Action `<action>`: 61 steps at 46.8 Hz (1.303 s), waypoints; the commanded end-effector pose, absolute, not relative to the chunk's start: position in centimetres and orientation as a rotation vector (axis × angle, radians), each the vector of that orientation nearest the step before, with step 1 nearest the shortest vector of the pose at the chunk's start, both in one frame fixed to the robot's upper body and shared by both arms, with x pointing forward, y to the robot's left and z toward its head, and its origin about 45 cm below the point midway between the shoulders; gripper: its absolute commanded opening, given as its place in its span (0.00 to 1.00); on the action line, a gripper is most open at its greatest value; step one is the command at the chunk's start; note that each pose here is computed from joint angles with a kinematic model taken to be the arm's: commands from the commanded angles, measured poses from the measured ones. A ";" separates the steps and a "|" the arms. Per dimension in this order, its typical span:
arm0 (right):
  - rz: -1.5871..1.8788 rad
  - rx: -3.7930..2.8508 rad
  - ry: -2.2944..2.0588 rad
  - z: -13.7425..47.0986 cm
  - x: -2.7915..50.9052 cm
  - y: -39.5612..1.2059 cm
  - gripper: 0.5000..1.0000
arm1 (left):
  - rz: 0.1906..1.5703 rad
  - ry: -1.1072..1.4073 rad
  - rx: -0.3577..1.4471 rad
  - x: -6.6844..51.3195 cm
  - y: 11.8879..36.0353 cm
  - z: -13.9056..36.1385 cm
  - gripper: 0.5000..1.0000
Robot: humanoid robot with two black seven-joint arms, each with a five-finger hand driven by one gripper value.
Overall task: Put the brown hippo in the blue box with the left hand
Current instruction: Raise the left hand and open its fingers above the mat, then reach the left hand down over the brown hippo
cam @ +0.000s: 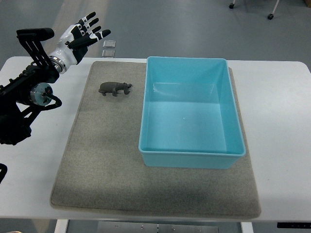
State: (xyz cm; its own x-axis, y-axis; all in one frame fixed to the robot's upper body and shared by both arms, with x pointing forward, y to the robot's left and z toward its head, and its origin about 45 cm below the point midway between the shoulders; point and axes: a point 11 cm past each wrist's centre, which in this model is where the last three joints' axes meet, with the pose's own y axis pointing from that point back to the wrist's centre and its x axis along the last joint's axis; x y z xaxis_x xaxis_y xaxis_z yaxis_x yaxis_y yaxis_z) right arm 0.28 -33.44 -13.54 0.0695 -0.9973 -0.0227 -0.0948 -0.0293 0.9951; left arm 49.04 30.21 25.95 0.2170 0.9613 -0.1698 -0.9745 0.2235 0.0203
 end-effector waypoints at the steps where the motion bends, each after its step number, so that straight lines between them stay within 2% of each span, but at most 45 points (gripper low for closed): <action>1: -1.130 1.330 -1.216 -13.5 0.3 -33.4 0.87 | 1.299 0.157 -0.102 48.9 30.0 26.2 0.99; 17: -1.130 1.330 -1.216 -13.5 0.3 -33.4 0.87 | 1.192 0.162 -0.113 48.9 29.3 27.3 0.99; 25: -1.130 1.330 -1.216 -13.5 0.3 -33.4 0.87 | 1.190 0.156 -0.094 48.8 29.7 27.1 0.99; 38: -1.130 1.330 -1.216 -13.5 0.3 -33.4 0.87 | 1.147 -0.134 0.254 48.8 29.7 26.1 0.99; 48: -1.130 1.330 -1.216 -13.5 0.3 -33.4 0.87 | 1.098 -0.270 0.379 48.8 29.3 26.3 0.99; 61: -1.130 1.330 -1.216 -13.5 0.3 -33.4 0.87 | 0.964 -0.453 0.612 48.6 29.4 26.1 0.99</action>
